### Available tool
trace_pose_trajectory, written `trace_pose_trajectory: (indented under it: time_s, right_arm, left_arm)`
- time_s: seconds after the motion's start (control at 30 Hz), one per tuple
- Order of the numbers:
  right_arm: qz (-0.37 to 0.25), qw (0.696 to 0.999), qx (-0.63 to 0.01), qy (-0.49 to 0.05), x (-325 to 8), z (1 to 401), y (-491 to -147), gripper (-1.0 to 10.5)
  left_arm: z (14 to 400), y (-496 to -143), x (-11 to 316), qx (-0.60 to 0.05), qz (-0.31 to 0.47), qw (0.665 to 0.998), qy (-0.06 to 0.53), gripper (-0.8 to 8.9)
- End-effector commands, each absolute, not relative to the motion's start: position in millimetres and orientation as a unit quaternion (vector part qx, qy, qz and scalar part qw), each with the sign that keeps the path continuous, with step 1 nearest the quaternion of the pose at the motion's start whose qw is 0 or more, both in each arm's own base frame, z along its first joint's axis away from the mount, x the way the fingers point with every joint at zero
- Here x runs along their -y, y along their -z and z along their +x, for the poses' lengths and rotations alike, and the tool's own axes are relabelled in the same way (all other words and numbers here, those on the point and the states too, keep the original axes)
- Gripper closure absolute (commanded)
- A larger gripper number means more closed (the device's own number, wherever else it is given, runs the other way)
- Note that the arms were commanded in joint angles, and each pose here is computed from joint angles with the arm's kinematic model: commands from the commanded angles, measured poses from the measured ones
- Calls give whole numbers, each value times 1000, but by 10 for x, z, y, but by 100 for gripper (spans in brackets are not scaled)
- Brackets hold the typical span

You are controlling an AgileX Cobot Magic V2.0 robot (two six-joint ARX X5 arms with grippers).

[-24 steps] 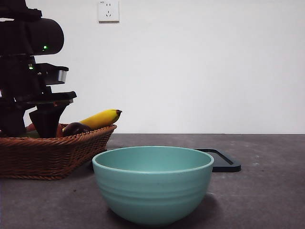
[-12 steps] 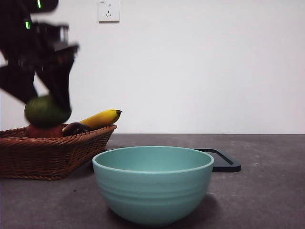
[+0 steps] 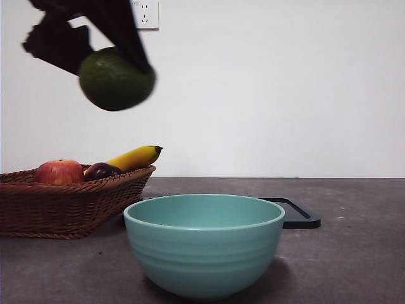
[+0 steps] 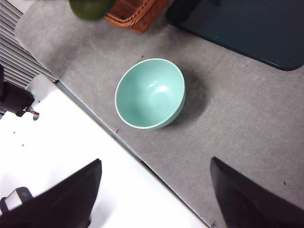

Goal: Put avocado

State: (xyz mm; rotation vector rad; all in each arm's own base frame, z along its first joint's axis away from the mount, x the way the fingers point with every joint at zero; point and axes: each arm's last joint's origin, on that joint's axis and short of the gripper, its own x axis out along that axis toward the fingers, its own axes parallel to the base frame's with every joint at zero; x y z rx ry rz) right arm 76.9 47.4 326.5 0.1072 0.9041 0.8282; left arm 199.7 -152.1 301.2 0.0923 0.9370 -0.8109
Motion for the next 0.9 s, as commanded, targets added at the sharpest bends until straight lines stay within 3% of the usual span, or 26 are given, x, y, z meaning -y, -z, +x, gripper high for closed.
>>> trace_pose_trajectory:
  time_s: [0.03, 0.33, 0.9]
  right_arm:
    - [52, 819, -417, -390, -484, 779, -3318, 580]
    - [52, 819, -418, -389, -484, 779, -3318, 580]
    - [52, 819, -417, -390, -484, 779, -3318, 580]
  left_arm:
    - [1975, -2970, 1710, -445, 59, 797, 404, 571]
    - [1969, -2558, 2194, -488, 106, 747, 440, 571]
    - [1944, -2013, 2622, -509, 192, 720, 431, 568]
